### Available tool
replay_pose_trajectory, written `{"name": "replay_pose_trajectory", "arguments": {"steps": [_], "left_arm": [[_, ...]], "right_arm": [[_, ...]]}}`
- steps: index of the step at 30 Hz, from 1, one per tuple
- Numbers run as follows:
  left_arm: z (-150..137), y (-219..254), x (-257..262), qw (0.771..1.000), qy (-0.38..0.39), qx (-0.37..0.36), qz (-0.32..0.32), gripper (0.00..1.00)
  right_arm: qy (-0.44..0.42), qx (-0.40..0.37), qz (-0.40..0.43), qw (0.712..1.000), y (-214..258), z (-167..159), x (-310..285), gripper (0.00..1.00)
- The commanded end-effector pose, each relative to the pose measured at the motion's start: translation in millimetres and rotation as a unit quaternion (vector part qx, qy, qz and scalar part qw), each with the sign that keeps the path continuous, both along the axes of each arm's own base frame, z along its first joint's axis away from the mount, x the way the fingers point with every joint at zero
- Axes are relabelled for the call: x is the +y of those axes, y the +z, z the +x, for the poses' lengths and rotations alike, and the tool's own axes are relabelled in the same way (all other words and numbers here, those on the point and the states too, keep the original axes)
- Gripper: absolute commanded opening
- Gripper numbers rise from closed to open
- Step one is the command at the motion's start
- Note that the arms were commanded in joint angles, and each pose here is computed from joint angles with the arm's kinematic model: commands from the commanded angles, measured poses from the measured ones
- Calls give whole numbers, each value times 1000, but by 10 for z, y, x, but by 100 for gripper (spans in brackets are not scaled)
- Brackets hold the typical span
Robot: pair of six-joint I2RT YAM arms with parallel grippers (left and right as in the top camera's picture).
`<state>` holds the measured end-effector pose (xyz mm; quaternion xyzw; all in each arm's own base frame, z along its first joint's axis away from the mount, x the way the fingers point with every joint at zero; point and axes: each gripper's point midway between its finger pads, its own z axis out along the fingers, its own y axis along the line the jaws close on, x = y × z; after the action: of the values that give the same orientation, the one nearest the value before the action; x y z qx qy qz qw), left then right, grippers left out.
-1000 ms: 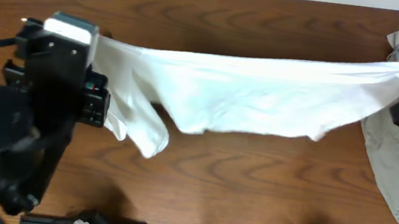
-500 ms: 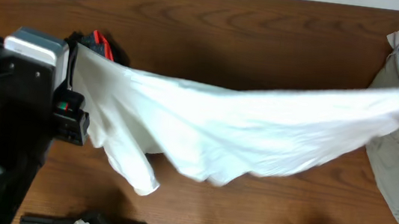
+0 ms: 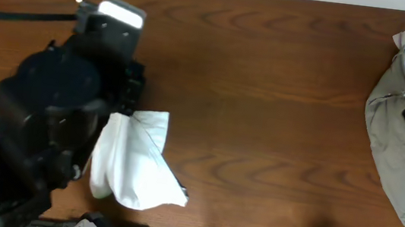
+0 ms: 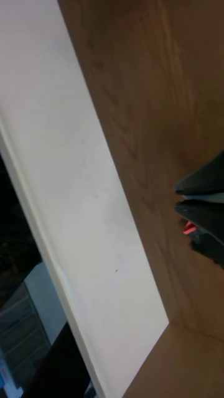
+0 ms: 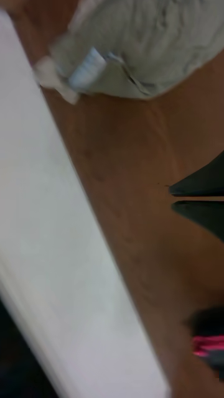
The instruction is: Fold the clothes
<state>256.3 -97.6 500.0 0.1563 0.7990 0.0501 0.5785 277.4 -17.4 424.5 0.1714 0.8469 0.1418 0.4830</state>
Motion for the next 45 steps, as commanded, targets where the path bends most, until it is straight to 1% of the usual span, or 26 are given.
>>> {"name": "replay_pose_trajectory", "arguments": {"steps": [1,5,6,9,10,14,18,22,24,30,33,36,41,45], "left_arm": [[-7,79,32,1000,8,-13,-6,7],[-13,141,-24,1000,-9,-22,-14,6],[-22,170,-23,999,-10,-26,-17,7],[-75,289,-1,999,-14,-40,-26,7],[-91,329,13,998,-14,-45,-29,7],[-142,473,57,997,-14,-64,-43,7],[-158,553,72,996,-16,-77,-44,7],[-154,606,103,995,-10,-88,-40,7],[-152,621,110,995,-9,-91,-33,7],[-125,698,304,993,43,-111,-7,7],[-117,745,411,990,74,-121,5,7],[-123,769,510,987,103,-126,9,7],[-134,826,655,979,147,-137,12,7],[-110,826,692,976,168,-138,17,7]], "right_arm": [[118,34,4,992,-198,91,349,9],[205,101,4,974,-573,254,641,24],[221,116,4,968,-667,309,711,25],[272,143,-2,952,-879,455,932,32],[286,151,-2,946,-946,495,1010,33],[372,176,-9,911,-1218,571,1449,41],[455,196,-40,868,-1551,592,1971,44],[490,217,-80,840,-1917,648,2386,45],[518,219,-94,822,-2067,616,2596,46],[579,219,-119,776,-2343,439,3060,46],[590,209,-132,769,-2346,376,3192,46],[593,198,-144,767,-2313,351,3246,47],[597,203,-144,763,-2310,291,3258,47],[601,204,-145,759,-2309,249,3278,46]]}}
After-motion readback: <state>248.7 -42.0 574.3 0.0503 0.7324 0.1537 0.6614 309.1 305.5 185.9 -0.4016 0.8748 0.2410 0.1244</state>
